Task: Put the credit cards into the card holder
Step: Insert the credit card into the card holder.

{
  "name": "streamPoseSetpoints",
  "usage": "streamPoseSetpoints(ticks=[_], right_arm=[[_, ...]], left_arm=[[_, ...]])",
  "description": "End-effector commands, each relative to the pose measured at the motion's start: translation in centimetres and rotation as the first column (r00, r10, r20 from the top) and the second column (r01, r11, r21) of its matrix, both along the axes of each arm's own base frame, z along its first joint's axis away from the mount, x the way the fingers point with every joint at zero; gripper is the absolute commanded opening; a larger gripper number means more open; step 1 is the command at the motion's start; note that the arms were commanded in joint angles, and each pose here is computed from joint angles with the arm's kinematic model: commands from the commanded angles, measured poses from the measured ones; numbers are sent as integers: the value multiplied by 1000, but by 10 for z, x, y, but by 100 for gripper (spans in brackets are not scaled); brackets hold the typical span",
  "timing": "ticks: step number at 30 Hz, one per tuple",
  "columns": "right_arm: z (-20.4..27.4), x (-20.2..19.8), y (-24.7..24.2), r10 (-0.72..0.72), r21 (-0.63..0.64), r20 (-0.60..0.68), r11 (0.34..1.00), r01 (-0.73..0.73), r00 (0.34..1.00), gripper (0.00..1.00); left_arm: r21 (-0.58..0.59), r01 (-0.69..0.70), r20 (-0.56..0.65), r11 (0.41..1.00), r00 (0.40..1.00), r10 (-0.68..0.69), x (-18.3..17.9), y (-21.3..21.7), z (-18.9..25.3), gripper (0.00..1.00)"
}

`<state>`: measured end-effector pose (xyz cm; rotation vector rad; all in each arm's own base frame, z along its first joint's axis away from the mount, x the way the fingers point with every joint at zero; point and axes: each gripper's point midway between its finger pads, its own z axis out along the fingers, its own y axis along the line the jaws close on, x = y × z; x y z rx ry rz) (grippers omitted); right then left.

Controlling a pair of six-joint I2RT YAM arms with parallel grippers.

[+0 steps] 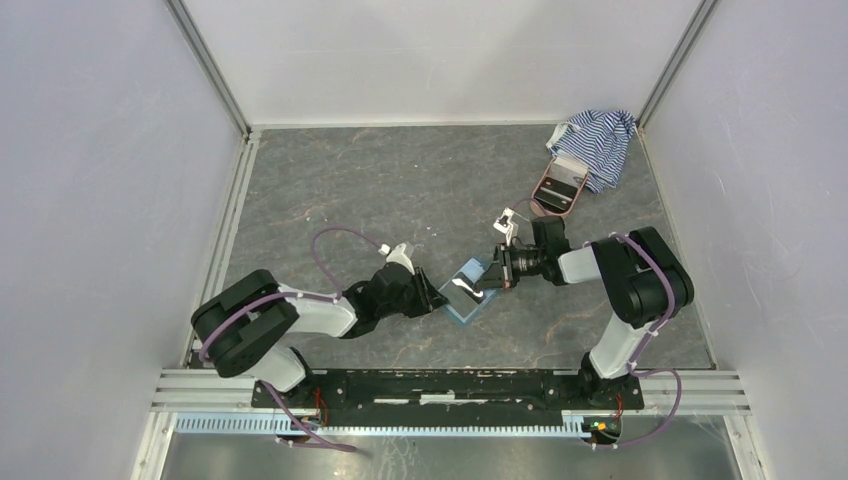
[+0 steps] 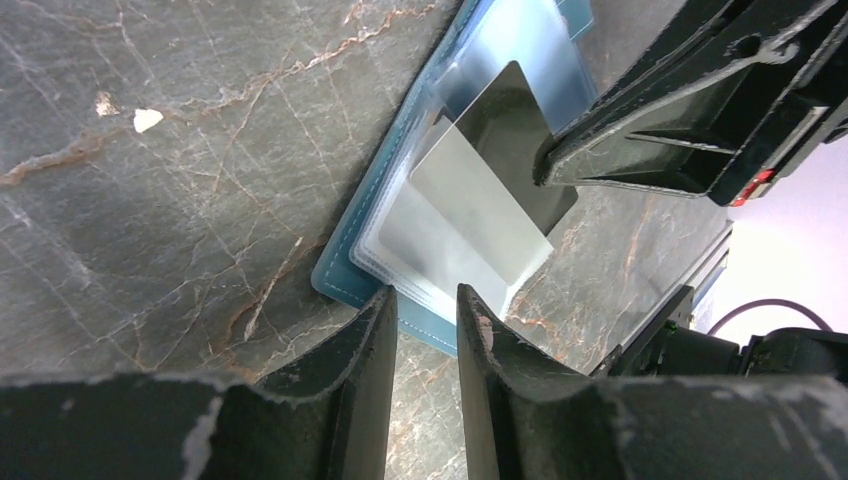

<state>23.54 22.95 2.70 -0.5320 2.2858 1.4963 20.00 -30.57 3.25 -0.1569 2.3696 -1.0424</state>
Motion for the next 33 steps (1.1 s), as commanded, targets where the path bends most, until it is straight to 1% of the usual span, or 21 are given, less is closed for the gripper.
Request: streamPoseSetpoints(ticks=[1,11,24,33], right_arm=[[-7,6,3,18,-37,47,999,-17,999,0],[-13,2,6,52,-77,56,996,-48,997,1],[-14,-7,15,119,-109,85,988,-109,989,1],[-10,-7,16,160,-125,116,982,-145,980,9]], left_arm=[[-54,15,-7,998,1000,-15,1,-11,3,35],[-47,22,-30,999,999,-23,0,-13,-5,34],[-48,24,-29,999,999,-26,0,-15,-5,34],[-50,19,-21,999,1000,-21,1,-13,-2,34]])
